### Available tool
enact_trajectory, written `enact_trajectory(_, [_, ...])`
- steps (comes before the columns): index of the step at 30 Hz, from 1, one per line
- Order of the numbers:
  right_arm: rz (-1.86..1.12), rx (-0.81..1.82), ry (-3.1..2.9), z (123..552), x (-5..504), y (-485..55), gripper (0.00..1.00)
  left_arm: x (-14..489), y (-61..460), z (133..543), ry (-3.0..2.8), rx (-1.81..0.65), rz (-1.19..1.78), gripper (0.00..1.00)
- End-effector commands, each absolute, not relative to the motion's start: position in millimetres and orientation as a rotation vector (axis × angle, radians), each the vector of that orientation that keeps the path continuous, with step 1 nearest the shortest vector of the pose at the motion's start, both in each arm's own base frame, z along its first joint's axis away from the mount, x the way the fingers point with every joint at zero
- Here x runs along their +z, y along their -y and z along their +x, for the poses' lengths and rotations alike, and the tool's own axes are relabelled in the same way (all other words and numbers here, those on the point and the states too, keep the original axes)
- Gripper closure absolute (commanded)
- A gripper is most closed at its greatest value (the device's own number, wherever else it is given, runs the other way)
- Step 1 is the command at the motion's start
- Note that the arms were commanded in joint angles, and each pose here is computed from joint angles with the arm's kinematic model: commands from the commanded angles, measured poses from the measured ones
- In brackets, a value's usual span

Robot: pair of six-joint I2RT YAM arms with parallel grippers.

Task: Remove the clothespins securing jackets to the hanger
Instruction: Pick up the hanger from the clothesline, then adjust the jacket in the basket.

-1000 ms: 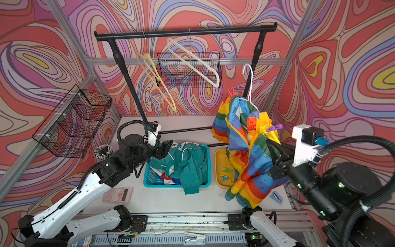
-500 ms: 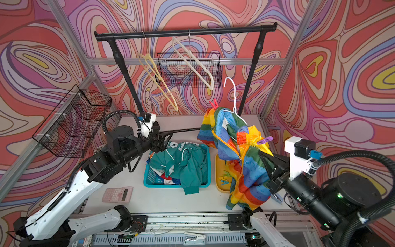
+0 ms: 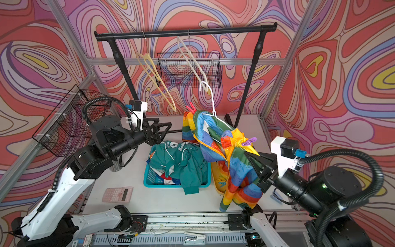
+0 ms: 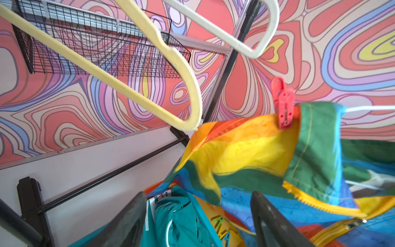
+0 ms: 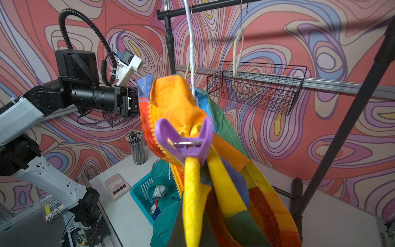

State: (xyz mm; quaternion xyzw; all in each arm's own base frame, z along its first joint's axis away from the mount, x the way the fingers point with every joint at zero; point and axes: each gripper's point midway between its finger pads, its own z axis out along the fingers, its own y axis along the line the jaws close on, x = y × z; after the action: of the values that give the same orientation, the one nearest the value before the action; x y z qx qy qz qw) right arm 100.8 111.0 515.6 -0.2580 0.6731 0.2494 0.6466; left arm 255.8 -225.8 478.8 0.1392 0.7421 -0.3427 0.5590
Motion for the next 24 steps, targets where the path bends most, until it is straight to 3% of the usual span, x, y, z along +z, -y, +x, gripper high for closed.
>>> enact_trajectory(1, [-0.66,0.576,-1.31,84.6,556.5,-120.2,1.0,476.1,218.5,247.5,-1.787,-0.842,0.295,0.2])
enact_trajectory(12, [-0.713,0.721,-1.169,80.4,591.4,-137.1,1.0,428.3,196.1,231.3,-1.821,-0.684,0.407,0.13])
enact_trajectory(19, [-0.733,0.768,-1.168,77.3,590.5,-141.3,1.0,393.7,203.8,260.8,-1.808,-0.54,0.487,0.0])
enact_trajectory(24, [-0.726,0.775,-1.175,79.7,587.7,-141.3,1.0,385.1,197.2,296.9,-1.8,-0.46,0.429,0.0])
